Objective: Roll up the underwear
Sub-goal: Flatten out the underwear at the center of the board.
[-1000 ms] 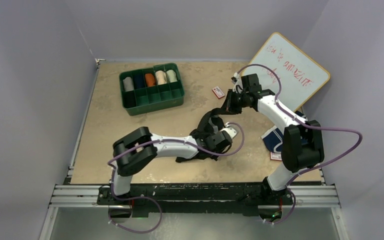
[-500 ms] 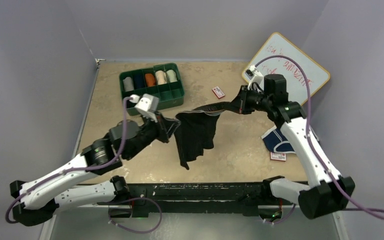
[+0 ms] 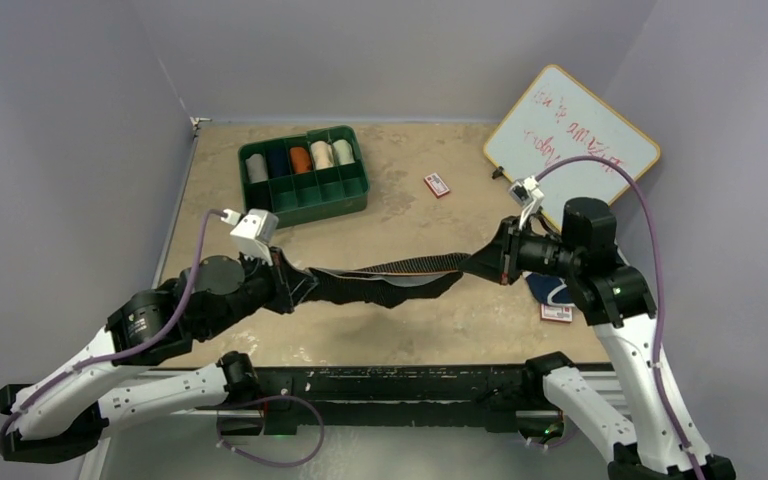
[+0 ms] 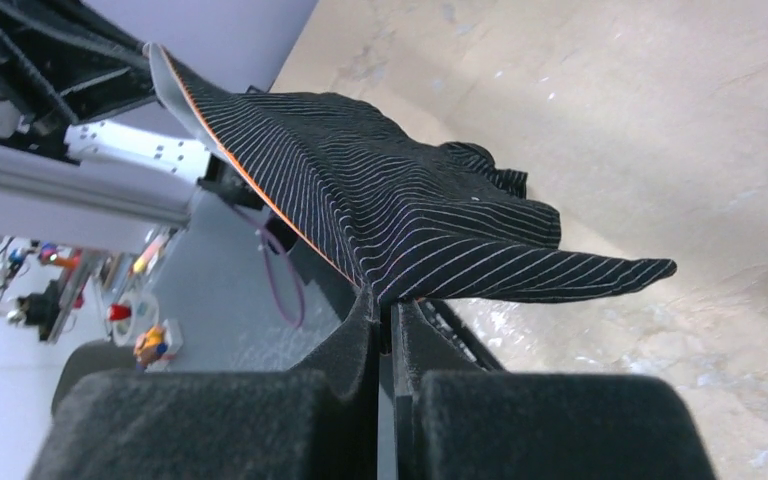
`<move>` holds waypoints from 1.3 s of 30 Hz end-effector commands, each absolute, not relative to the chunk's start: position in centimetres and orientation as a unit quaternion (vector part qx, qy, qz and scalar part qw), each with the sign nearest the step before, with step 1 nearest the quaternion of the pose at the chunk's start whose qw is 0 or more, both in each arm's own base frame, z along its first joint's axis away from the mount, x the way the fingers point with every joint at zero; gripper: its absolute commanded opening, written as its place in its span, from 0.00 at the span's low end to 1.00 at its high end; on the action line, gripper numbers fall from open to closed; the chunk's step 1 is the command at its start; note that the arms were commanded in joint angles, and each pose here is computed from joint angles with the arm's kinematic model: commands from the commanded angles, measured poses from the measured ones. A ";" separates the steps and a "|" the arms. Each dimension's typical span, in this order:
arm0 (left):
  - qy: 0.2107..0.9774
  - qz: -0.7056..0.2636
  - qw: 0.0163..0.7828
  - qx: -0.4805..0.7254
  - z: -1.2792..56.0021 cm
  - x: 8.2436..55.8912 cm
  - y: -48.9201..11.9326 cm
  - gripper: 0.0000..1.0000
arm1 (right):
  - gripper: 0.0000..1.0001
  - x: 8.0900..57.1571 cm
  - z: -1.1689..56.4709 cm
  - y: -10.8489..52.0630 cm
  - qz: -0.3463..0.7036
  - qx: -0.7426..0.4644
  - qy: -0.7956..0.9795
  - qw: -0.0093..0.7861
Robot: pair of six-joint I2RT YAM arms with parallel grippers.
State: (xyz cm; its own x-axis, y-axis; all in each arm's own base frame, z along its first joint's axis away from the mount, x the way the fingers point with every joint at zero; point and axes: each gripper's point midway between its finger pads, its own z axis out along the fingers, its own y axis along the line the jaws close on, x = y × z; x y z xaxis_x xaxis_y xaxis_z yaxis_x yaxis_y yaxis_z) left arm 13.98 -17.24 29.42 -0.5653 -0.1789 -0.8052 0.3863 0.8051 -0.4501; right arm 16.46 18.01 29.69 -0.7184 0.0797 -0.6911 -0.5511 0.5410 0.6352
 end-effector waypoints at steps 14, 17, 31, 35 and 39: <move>0.932 -0.189 0.310 0.028 24.2 13.4 -18.2 0.00 | 0.00 14.7 22.8 18.3 0.470 0.019 0.870 0.148; 0.930 -0.192 0.312 0.026 22.3 19.1 -19.5 0.00 | 0.00 20.6 18.6 18.3 0.418 0.076 0.891 0.157; 0.919 -0.217 0.328 0.016 12.5 35.8 -18.5 0.00 | 0.00 37.0 9.4 20.0 0.338 0.086 0.928 0.127; 0.924 -0.200 0.326 0.008 11.2 38.2 -16.6 0.00 | 0.07 39.8 8.0 19.9 0.331 0.090 0.932 0.122; 0.941 -0.146 0.303 -0.033 9.3 40.2 -13.1 0.38 | 0.19 43.5 8.6 17.8 0.316 0.104 0.932 0.143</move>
State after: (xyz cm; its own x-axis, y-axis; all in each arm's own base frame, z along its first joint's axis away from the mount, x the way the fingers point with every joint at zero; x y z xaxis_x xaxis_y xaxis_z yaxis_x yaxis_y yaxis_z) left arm 36.78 -15.68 8.89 -0.8422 -0.1429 -0.5199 0.0598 0.9336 -0.3534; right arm 39.84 20.43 6.91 -0.9612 0.2496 -0.1177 0.1184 0.7582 0.6412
